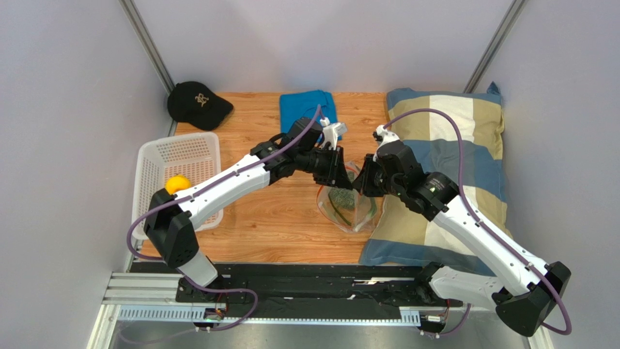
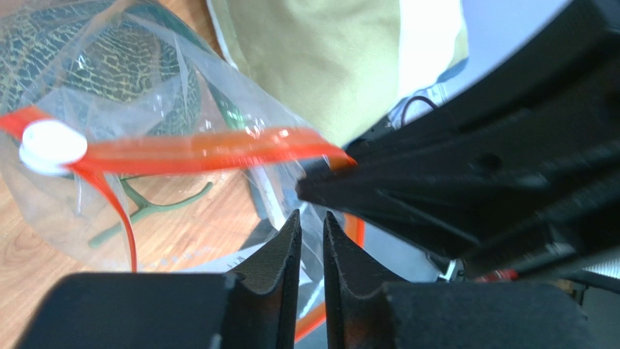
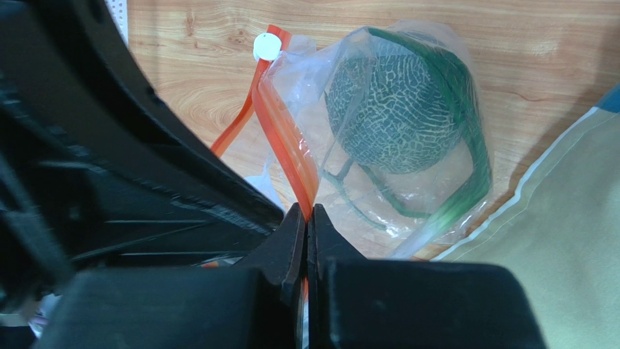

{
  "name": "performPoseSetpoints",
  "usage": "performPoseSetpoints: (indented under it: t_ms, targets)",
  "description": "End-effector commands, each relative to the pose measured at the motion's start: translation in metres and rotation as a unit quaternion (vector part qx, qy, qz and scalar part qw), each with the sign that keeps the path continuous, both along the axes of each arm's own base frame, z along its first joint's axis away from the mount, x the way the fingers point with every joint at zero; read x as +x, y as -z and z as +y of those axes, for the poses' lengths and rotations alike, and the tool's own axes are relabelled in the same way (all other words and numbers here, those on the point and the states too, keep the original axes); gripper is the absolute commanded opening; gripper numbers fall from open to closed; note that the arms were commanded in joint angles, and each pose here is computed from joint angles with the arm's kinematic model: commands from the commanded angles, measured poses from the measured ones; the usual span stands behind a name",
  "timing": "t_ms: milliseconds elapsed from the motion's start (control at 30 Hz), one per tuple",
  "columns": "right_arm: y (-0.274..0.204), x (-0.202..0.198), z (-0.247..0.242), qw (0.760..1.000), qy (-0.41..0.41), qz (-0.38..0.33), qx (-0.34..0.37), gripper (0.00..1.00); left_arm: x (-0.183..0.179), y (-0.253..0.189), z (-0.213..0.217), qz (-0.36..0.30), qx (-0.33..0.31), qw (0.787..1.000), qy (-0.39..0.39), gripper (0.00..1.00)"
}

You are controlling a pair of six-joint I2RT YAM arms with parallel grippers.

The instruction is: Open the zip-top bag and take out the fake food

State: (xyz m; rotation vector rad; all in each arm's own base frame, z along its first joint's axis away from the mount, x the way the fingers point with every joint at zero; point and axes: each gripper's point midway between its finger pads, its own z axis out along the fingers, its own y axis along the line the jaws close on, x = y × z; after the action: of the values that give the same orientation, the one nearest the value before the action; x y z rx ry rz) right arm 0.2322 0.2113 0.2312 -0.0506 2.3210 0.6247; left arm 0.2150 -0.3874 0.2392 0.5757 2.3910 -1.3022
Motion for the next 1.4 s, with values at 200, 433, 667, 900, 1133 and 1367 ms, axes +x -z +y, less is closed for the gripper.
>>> performPoseSetpoints:
  t_ms: [200,433,667,900,1133,1367]
  targets:
    - [-0.022,0.01,0.001,0.996,0.058,-0.007,0.066,0.0,0.016,0.046,0.001,-0.016,0.09,0.995,-0.049,0.22]
    - [-0.007,0.0,0.009,0.998,0.02,0.011,0.067,0.0,0.011,0.089,0.015,0.004,0.143,0.988,-0.052,0.4]
    - [0.018,-0.007,0.01,0.998,-0.001,0.036,0.046,0.0,0.007,0.106,0.031,0.003,0.18,0.982,-0.052,0.33]
    - [0.012,-0.01,0.006,0.999,-0.014,0.022,0.035,0.0,-0.009,0.032,0.034,-0.041,0.105,0.993,-0.027,0.62]
    - [-0.002,-0.006,0.011,0.999,-0.023,0.012,0.041,0.0,-0.011,-0.043,0.063,-0.123,0.074,0.988,-0.059,0.62]
    - [-0.011,-0.006,0.013,0.998,-0.028,0.004,0.048,0.0,0.0,0.025,0.093,-0.033,0.208,0.972,-0.106,0.69]
